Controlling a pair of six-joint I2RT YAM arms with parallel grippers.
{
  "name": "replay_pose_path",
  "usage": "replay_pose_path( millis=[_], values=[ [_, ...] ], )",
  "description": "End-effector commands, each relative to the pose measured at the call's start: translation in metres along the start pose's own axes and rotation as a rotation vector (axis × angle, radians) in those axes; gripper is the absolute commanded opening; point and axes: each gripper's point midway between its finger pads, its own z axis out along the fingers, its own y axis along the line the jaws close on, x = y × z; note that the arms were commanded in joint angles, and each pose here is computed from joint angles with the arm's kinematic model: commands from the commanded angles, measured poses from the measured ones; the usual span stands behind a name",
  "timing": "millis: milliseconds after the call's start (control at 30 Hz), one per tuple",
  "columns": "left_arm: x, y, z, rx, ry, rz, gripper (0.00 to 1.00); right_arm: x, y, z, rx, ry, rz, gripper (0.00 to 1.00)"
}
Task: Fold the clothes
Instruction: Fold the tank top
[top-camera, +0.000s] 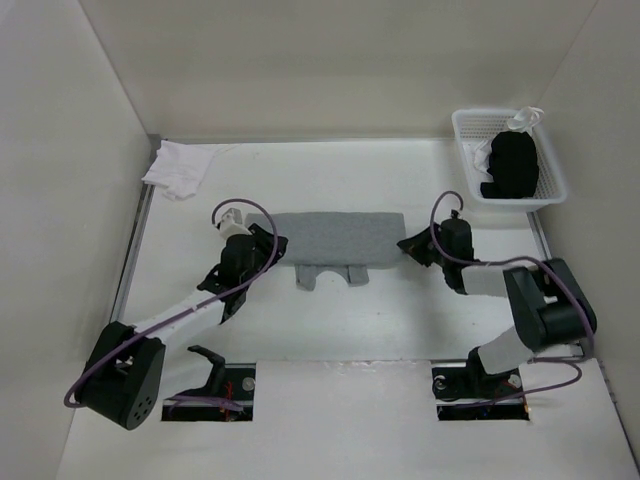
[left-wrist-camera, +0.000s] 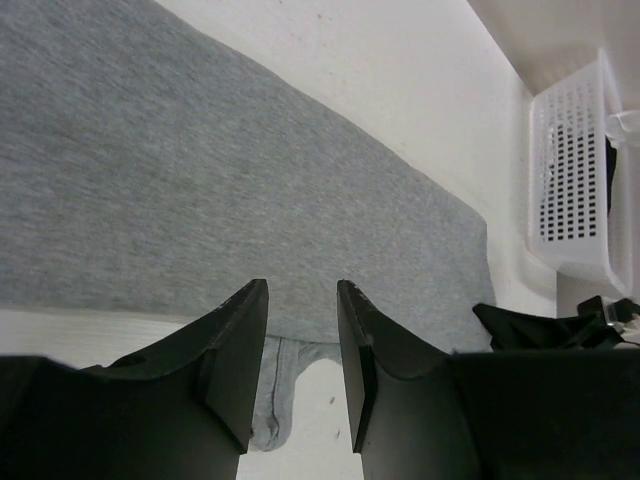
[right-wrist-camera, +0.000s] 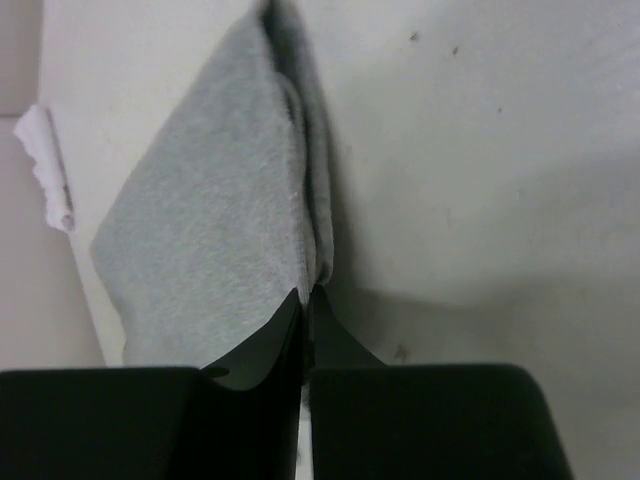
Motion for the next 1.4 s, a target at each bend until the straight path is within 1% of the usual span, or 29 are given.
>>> replay_pose_path(
  millis=[0, 167, 300, 400, 500, 567, 700, 833, 867, 900, 967, 1000, 1067, 1133, 1200, 1267, 1300, 1367],
  values=[
    [0.000, -0.025, -0.007, 0.090, -0.022, -0.009, 0.32, -0.038, 0.029, -0.033, -0.087, -0.173, -0.061, 0.03],
    [0.015, -0.040, -0.013, 0.139, 0.011, -0.001, 0.32, -0.055, 0.035, -0.084, -0.018, -0.280, -0.198, 0.03],
    [0.016, -0.045, -0.015, 0.159, 0.015, -0.017, 0.32, -0.057, 0.080, -0.115, -0.031, -0.330, -0.329, 0.03],
    [0.015, -0.044, -0.018, 0.165, 0.009, -0.023, 0.32, -0.048, 0.124, -0.124, -0.079, -0.309, -0.430, 0.03],
    [0.013, -0.039, -0.023, 0.168, 0.003, -0.035, 0.32, -0.020, 0.165, -0.115, -0.118, -0.241, -0.526, 0.04],
    [0.008, -0.033, -0.026, 0.164, -0.009, -0.047, 0.32, 0.001, 0.185, -0.102, -0.119, -0.196, -0.585, 0.04],
    [-0.001, -0.021, -0.032, 0.164, -0.031, -0.072, 0.33, 0.045, 0.213, -0.061, -0.095, -0.090, -0.663, 0.05],
    [-0.012, -0.009, -0.037, 0.159, -0.051, -0.097, 0.33, 0.090, 0.227, -0.013, -0.058, 0.010, -0.704, 0.06],
    [-0.014, -0.007, -0.038, 0.158, -0.055, -0.101, 0.33, 0.099, 0.227, 0.002, -0.035, 0.024, -0.701, 0.09],
    [-0.017, -0.004, -0.038, 0.155, -0.062, -0.105, 0.33, 0.110, 0.227, 0.015, -0.019, 0.044, -0.692, 0.16],
    [-0.021, 0.002, -0.040, 0.148, -0.068, -0.113, 0.35, 0.125, 0.230, 0.037, -0.012, 0.066, -0.658, 0.33],
    [-0.022, 0.004, -0.040, 0.147, -0.069, -0.117, 0.35, 0.131, 0.234, 0.041, -0.019, 0.071, -0.640, 0.41],
    [-0.025, 0.007, -0.041, 0.148, -0.066, -0.123, 0.35, 0.135, 0.247, 0.034, -0.066, 0.064, -0.620, 0.47],
    [-0.028, 0.008, -0.040, 0.147, -0.069, -0.122, 0.36, 0.132, 0.255, 0.019, -0.121, 0.048, -0.601, 0.50],
    [-0.030, 0.006, -0.037, 0.144, -0.067, -0.119, 0.36, 0.125, 0.253, -0.002, -0.155, 0.037, -0.590, 0.50],
    [-0.030, -0.001, -0.032, 0.150, -0.057, -0.109, 0.37, 0.116, 0.240, -0.017, -0.155, 0.016, -0.587, 0.49],
    [-0.030, -0.006, -0.028, 0.157, -0.052, -0.102, 0.38, 0.110, 0.228, -0.024, -0.143, 0.007, -0.589, 0.45],
    [-0.024, -0.022, -0.018, 0.183, -0.026, -0.079, 0.39, 0.097, 0.197, -0.027, -0.089, -0.002, -0.579, 0.28]
  ],
)
